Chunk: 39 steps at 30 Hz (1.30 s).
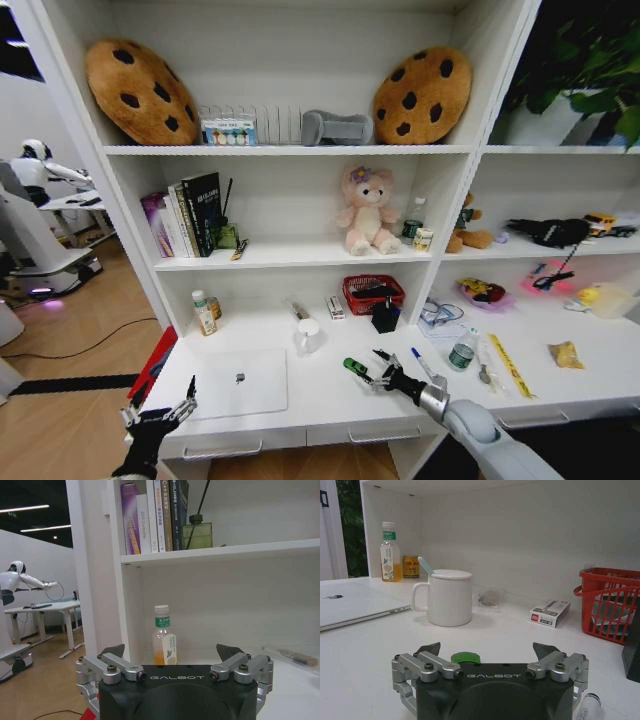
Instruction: Organize the objects on the table.
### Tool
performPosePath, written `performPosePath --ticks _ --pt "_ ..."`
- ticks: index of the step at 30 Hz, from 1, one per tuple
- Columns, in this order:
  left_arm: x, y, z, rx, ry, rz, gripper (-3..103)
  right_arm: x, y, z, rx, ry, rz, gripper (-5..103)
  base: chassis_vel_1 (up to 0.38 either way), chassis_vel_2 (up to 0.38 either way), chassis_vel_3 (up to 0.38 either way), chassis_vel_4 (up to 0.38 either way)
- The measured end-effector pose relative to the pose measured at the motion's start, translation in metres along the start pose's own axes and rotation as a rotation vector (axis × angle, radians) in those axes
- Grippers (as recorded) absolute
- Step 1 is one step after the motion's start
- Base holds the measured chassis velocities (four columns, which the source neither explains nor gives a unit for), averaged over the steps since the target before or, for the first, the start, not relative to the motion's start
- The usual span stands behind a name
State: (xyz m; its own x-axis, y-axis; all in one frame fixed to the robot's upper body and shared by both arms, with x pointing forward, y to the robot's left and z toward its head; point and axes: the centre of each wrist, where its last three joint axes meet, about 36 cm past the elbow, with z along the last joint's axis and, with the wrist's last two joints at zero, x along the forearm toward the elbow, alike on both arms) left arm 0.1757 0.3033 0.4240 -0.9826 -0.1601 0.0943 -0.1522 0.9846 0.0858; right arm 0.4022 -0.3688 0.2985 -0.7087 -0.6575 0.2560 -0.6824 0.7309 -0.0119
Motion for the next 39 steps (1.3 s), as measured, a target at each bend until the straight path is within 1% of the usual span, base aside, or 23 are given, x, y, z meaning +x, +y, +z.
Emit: performPosePath --ticks 2,4,6,10,14,24,25,29,36,39 --pt "0.0 0.001 0.0 0.003 -0.002 -0.002 100 -0.005 0.005 0.001 -0.002 0.012 0.017 100 0.0 0.0 0.0 0.0" --pt "0.0 0.001 -0.001 0.004 -0.002 -0.002 100 -0.005 0.008 0.002 -0.005 0.017 0.015 100 0.0 0.0 0.0 0.0" --pt "-0.001 0.0 -0.001 0.01 -0.005 -0.002 100 -0.003 0.015 0.002 -0.023 0.034 0.004 100 0.0 0.0 0.0 0.0" --pt "-0.001 0.0 -0.002 0.013 -0.007 -0.002 100 -0.001 0.019 0.002 -0.032 0.047 0.001 100 0.0 0.0 0.0 0.0" --pt "-0.002 -0.002 -0.003 0.026 -0.006 0.0 100 0.001 0.027 0.0 -0.069 0.063 0.005 100 0.0 0.0 0.0 0.0" --pt "-0.001 -0.004 -0.002 0.031 -0.004 0.005 100 0.001 0.028 -0.001 -0.082 0.082 0.022 100 0.0 0.0 0.0 0.0" --pt "-0.001 -0.005 -0.002 0.032 -0.003 0.005 100 0.001 0.028 -0.001 -0.083 0.087 0.03 103 0.0 0.0 0.0 0.0" --pt "-0.001 -0.005 -0.002 0.031 -0.006 0.004 100 -0.001 0.028 -0.003 -0.086 0.1 0.034 100 0.0 0.0 0.0 0.0" --pt "-0.003 -0.006 -0.001 0.038 -0.008 0.004 100 -0.003 0.032 -0.002 -0.087 0.109 0.027 100 0.0 0.0 0.0 0.0" --pt "-0.003 -0.009 0.001 0.049 -0.008 0.004 100 -0.003 0.031 -0.004 -0.085 0.111 0.014 100 0.0 0.0 0.0 0.0"
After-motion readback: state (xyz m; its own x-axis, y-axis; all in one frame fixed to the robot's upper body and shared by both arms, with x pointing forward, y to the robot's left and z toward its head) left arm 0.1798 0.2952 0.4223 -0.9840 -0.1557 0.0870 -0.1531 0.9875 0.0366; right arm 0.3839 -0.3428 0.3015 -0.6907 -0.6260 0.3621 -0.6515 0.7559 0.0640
